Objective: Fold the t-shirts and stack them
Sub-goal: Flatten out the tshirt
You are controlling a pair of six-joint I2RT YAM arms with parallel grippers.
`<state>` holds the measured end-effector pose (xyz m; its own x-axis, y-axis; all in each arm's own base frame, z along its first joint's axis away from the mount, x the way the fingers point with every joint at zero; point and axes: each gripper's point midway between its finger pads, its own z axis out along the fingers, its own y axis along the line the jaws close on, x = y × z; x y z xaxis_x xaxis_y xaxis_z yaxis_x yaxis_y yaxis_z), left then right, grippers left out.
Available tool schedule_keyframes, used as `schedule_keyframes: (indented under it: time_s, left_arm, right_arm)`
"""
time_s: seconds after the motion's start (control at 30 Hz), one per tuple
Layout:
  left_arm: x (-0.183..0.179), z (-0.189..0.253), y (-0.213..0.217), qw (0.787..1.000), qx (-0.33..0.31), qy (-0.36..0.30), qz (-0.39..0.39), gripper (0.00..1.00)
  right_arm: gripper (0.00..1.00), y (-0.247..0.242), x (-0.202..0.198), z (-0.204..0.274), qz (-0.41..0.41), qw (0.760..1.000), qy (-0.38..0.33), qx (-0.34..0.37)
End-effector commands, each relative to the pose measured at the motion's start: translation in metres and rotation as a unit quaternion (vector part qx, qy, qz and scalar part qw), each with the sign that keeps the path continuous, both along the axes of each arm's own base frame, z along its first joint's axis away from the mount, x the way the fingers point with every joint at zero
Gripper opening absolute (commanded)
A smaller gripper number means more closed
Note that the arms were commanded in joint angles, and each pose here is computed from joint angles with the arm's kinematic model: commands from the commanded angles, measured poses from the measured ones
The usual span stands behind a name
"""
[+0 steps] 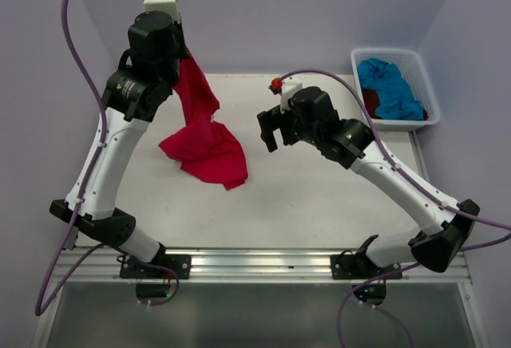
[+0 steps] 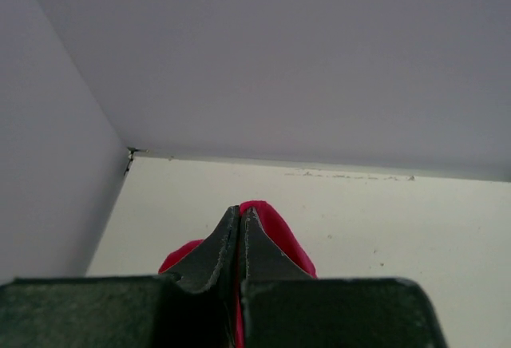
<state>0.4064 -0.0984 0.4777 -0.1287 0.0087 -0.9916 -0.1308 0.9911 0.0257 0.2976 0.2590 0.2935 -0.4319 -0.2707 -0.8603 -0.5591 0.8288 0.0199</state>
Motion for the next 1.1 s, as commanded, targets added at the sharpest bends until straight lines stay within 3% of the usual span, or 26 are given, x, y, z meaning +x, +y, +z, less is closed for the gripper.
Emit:
schedule_keyframes:
  time_s: [0.0,0.2,0.23,0.37,0.57,0.83,1.07]
  left_arm:
    - [-0.017,0.055,0.009,0.997,-0.020,-0.070,0.004,0.00]
    - [-0.047,0.112,-0.020,0.980,-0.080,-0.139,-0.114,0.00]
    - [-0.053,0.117,-0.040,0.971,-0.083,-0.143,-0.174,0.00]
    - [-0.082,0.132,-0.070,0.941,-0.097,-0.156,-0.285,0.00]
    - [-0.122,0.166,-0.056,0.923,-0.114,-0.211,-0.301,0.00]
    - [-0.135,0.175,-0.036,0.927,-0.121,-0.234,-0.269,0.00]
    - [-0.134,0.171,-0.035,0.930,-0.119,-0.227,-0.265,0.00]
  right_arm:
    - [0.99,0.012,0.009,-0.012,-0.009,1.000,0.011,0.017]
    - [0.99,0.025,0.016,-0.049,-0.014,0.999,0.050,0.002]
    - [0.99,0.027,0.017,-0.051,-0.013,0.999,0.053,0.004]
    - [0.99,0.031,0.020,-0.063,-0.018,0.998,0.059,0.004]
    - [0.99,0.012,0.041,-0.066,-0.099,0.994,0.040,-0.022]
    - [0.99,-0.040,0.063,-0.054,-0.274,0.960,-0.005,-0.061]
    - [0.99,-0.013,0.064,-0.071,-0.237,0.971,0.026,-0.023]
